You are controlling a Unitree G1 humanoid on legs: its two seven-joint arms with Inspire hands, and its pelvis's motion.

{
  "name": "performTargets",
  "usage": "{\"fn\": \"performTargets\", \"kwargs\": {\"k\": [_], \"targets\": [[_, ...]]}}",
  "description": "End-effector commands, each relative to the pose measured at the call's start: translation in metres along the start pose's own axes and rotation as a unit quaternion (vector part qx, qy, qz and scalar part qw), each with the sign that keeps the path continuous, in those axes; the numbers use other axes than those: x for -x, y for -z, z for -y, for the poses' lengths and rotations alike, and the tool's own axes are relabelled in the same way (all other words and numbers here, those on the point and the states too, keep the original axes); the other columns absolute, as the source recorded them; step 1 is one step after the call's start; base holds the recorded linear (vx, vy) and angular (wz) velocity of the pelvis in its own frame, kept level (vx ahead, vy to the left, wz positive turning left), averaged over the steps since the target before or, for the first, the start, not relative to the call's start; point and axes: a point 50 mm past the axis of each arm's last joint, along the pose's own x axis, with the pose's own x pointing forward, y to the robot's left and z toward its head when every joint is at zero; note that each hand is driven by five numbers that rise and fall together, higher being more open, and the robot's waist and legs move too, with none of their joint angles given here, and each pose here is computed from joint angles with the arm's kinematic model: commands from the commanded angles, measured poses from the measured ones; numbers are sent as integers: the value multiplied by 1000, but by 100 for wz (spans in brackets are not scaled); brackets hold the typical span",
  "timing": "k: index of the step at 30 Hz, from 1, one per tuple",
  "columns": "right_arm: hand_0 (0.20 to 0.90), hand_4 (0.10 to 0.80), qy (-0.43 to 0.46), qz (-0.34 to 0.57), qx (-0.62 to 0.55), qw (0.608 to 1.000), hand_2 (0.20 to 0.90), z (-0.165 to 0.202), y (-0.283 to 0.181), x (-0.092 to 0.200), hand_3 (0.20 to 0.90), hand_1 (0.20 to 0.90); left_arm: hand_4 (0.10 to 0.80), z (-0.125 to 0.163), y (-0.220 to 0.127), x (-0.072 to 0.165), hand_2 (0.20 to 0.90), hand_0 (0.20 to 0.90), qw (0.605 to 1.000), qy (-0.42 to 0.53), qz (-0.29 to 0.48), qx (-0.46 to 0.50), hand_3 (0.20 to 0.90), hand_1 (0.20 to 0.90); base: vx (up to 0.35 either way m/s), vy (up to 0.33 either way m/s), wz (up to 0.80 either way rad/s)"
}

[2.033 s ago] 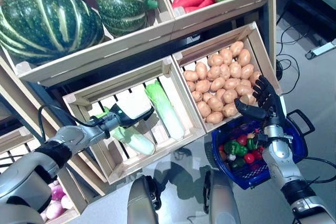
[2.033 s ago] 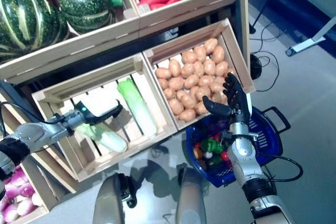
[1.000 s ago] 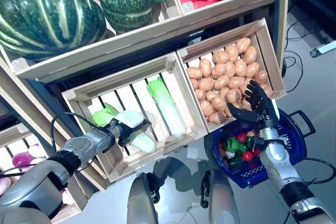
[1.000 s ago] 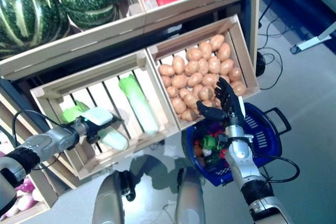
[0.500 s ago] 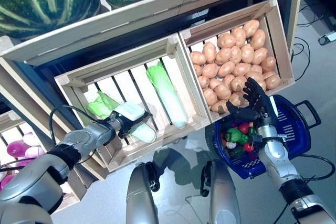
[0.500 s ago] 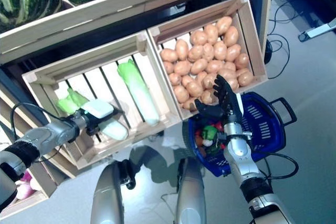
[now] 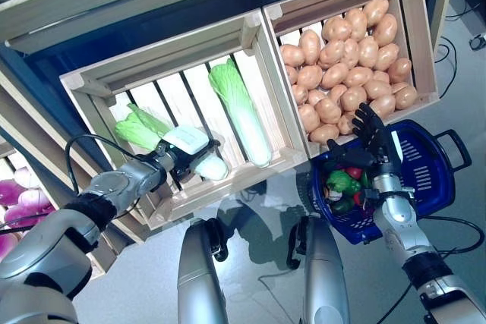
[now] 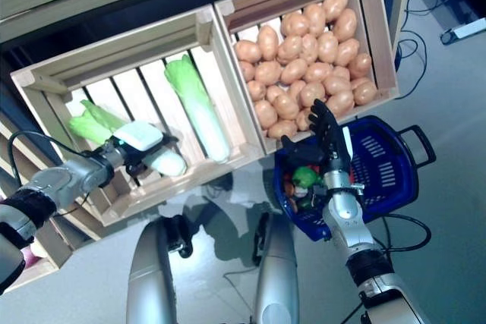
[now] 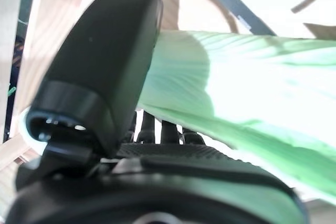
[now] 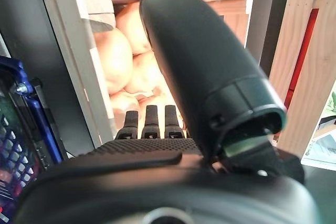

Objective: Put vegetables into the basket

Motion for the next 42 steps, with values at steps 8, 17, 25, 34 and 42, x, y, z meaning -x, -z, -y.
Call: {"fn": "performTargets", "kwargs": {"k": [8,17,25,34,42], "targets": [[900,800,65,174,-3,983,900,24,-70,-17,900,900,800,17,4,-1,900,900,998,35,-49,2,900,900,-36,-11,5],[900,800,73,181,-4,981,900,28,-74,-17,900,900,400,11,10,2,300,300,998,-14,-53,-25,300,300,-2,4,-1],[900,800,69,184,-10,980,900,28,-73,-17,900,900,400,7,9,5,300,300,998,-42,-36,-35,300,300,9,4,-1],[900,800,53,180,-11,982,900,22,-70,-19,900,900,400,9,7,7,300,300,997,-65,-28,-15,300,300,37,13,-3],[900,800,40,178,-16,983,900,20,-69,-19,900,900,400,3,5,7,300,300,991,-121,-29,44,300,300,2,7,-6]]}}
